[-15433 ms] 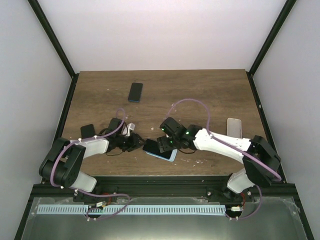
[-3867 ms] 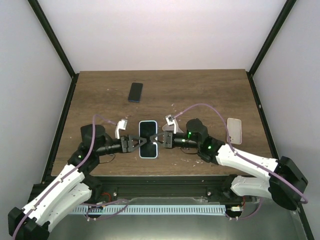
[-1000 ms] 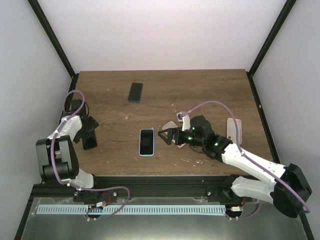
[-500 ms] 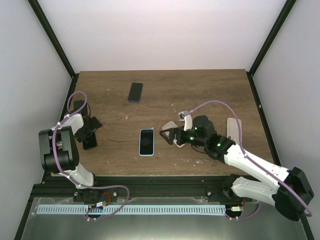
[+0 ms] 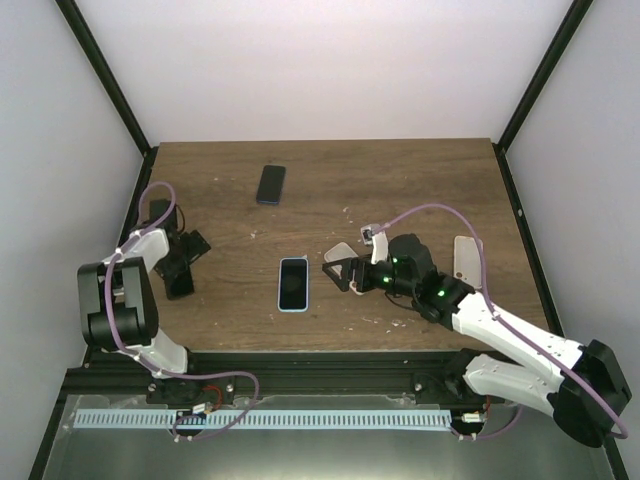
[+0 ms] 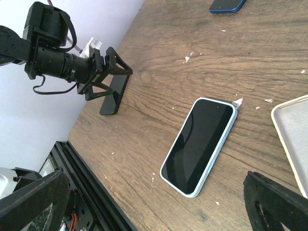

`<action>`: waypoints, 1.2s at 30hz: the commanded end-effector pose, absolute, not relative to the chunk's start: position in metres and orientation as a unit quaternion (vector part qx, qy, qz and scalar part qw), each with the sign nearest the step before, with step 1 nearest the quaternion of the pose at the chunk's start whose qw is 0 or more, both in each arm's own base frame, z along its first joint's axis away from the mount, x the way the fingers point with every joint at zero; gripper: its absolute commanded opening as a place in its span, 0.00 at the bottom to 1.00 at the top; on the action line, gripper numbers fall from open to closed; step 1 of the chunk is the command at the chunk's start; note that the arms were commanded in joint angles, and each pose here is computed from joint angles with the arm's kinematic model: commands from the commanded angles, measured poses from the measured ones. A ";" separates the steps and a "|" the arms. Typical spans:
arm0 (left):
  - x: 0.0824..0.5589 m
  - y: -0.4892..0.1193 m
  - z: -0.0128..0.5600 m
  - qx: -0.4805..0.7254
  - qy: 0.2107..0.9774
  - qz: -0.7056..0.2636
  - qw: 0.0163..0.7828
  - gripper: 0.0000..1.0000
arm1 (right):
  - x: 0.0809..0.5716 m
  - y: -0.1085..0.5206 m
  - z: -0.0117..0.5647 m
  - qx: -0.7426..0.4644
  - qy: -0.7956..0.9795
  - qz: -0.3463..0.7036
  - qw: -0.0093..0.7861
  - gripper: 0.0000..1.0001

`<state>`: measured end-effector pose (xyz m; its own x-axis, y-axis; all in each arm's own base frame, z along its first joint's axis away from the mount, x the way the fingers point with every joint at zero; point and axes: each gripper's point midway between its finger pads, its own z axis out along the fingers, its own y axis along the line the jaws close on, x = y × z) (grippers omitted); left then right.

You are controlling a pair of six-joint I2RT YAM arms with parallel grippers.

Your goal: Put the phone into the phone case

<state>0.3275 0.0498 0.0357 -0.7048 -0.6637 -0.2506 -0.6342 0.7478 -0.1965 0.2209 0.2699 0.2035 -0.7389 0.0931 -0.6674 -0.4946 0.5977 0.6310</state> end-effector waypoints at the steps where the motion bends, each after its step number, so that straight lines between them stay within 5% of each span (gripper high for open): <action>1: 0.313 0.081 0.050 -0.375 0.913 0.027 0.159 1.00 | 0.223 0.264 0.210 -0.116 0.822 0.431 0.354 1.00; 14: 0.316 0.099 0.019 -0.393 0.908 0.040 0.142 1.00 | 0.222 0.251 0.223 -0.114 0.817 0.415 0.383 1.00; 36: 0.314 0.026 0.014 -0.357 0.921 -0.107 0.117 1.00 | 0.227 0.257 0.219 -0.111 0.817 0.420 0.379 1.00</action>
<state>0.3242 0.0551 0.0261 -0.6798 -0.6963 -0.2303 -0.6536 0.7176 -0.2405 0.2221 0.2564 0.2150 -0.6981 0.1239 -0.7052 -0.4969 0.6252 0.6019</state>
